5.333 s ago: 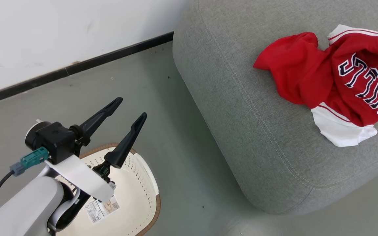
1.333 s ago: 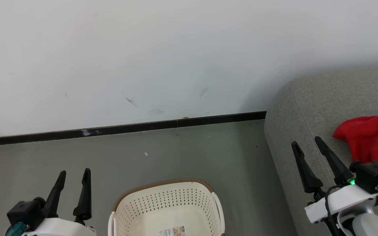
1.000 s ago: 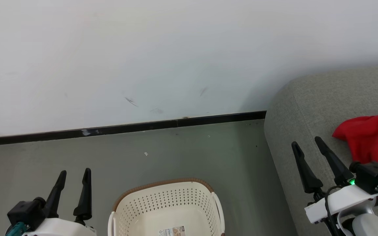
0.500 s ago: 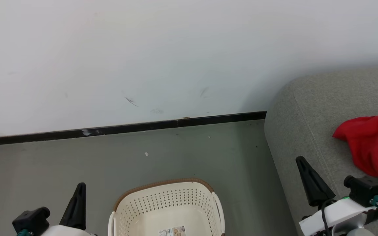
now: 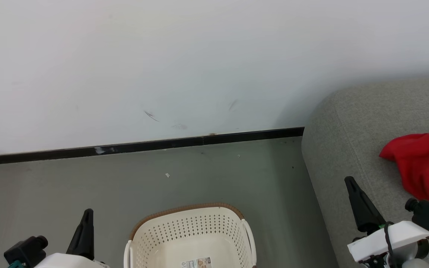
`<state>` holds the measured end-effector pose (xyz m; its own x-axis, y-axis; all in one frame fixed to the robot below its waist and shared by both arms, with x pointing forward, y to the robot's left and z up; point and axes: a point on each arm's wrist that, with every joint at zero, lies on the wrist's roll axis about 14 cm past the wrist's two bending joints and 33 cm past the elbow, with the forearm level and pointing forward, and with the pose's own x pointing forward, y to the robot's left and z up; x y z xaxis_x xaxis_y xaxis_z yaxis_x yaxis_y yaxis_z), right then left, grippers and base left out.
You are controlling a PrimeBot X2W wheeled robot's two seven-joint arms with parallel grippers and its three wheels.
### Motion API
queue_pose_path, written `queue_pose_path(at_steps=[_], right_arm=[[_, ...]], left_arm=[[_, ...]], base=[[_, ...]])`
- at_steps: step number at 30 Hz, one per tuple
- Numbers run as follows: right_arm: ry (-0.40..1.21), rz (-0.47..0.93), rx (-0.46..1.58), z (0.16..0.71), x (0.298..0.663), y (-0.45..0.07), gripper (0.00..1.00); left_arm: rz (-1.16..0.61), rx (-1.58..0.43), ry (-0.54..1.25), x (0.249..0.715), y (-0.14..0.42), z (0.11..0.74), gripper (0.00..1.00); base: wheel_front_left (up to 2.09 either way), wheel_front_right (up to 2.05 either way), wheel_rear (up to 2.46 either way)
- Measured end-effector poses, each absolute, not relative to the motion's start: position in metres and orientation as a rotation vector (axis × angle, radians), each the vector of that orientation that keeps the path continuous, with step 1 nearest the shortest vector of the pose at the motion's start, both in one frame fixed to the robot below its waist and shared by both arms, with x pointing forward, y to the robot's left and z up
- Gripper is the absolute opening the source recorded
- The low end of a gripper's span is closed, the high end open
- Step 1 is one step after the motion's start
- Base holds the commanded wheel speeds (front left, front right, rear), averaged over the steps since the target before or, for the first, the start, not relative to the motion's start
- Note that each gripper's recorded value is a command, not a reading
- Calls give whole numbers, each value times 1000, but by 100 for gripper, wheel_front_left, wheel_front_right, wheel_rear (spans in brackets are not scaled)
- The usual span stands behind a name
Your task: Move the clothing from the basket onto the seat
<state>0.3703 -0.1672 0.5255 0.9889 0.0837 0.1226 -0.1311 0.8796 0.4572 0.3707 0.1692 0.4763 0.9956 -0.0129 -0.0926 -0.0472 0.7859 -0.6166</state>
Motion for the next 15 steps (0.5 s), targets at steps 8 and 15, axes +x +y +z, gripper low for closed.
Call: queue_pose_path(at_steps=[8, 15], right_arm=[[-69, 79, 592, 519, 372, -175, 0], [-47, 59, 688, 514, 372, -179, 0]], left_arm=[[36, -758, 112, 371, 172, 474, 0], [49, -837, 121, 371, 175, 473, 0]], base=[[0, 0, 0], [0, 0, 0]])
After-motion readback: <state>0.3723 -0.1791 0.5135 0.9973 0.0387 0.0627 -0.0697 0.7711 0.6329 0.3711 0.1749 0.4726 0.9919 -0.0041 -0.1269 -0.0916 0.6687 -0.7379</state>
